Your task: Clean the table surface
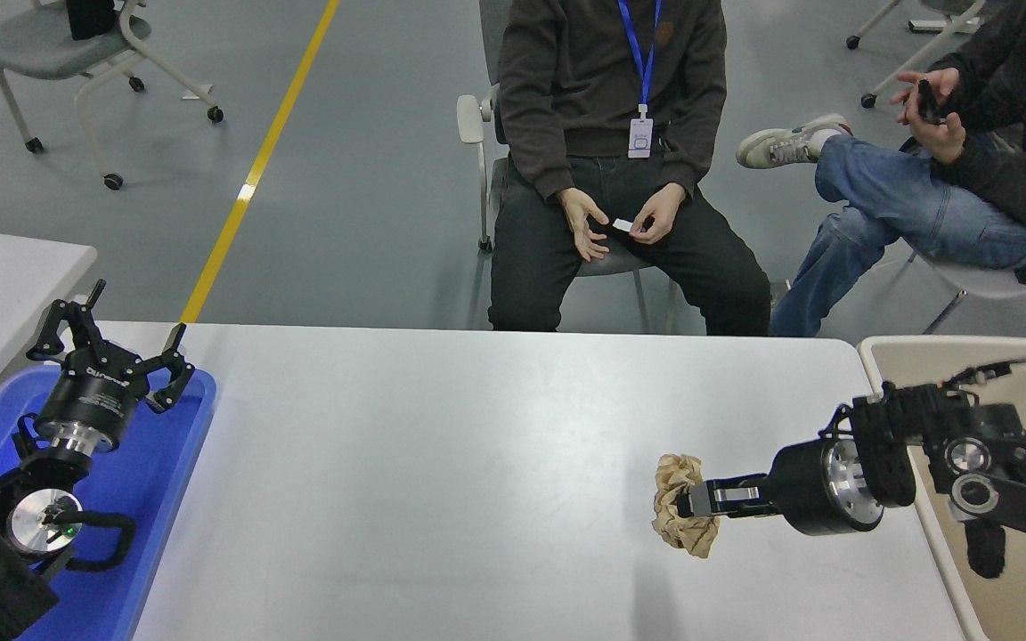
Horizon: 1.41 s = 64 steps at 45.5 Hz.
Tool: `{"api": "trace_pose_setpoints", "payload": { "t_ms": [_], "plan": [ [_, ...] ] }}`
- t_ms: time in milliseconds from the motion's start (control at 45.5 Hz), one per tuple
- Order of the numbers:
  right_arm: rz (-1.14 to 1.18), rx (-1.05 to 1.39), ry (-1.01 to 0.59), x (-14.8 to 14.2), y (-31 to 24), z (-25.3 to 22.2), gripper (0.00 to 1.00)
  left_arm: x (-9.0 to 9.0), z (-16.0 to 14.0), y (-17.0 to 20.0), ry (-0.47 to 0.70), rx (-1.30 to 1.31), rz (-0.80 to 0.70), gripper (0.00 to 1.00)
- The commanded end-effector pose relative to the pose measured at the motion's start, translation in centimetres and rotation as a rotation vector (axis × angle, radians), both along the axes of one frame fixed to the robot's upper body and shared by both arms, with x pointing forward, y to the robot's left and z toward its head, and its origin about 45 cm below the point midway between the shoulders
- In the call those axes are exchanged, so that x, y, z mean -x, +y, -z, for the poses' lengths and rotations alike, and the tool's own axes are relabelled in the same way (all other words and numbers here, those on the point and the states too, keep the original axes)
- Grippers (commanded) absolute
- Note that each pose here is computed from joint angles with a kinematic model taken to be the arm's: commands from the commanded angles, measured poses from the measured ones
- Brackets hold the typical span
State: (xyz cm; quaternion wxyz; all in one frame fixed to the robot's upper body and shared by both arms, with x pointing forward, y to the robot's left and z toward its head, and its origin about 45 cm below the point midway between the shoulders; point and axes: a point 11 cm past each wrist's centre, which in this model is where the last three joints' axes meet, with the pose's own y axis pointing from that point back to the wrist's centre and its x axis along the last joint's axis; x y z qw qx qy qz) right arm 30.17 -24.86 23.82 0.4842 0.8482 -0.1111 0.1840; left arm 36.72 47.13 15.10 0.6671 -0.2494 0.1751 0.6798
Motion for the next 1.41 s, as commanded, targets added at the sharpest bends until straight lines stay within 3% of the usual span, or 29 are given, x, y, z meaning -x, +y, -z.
{"api": "trace_pose_setpoints", "payload": {
  "t_ms": [0, 505, 967, 1385],
  "plan": [
    [0.010, 0.008, -0.039, -0.7, -2.3, -4.4, 0.00, 0.0, 0.0, 0.0, 0.000, 0.000, 0.000, 1.00],
    [0.085, 0.055, -0.115, -1.3, -7.2, -11.0, 0.00, 0.0, 0.0, 0.0, 0.000, 0.000, 0.000, 1.00],
    [0.216, 0.144, -0.147, -0.2, -12.6, -12.8, 0.00, 0.0, 0.0, 0.0, 0.000, 0.000, 0.000, 1.00],
    [0.445, 0.228, -0.209, -2.2, -20.5, -14.3, 0.00, 0.0, 0.0, 0.0, 0.000, 0.000, 0.000, 1.00]
  ]
}}
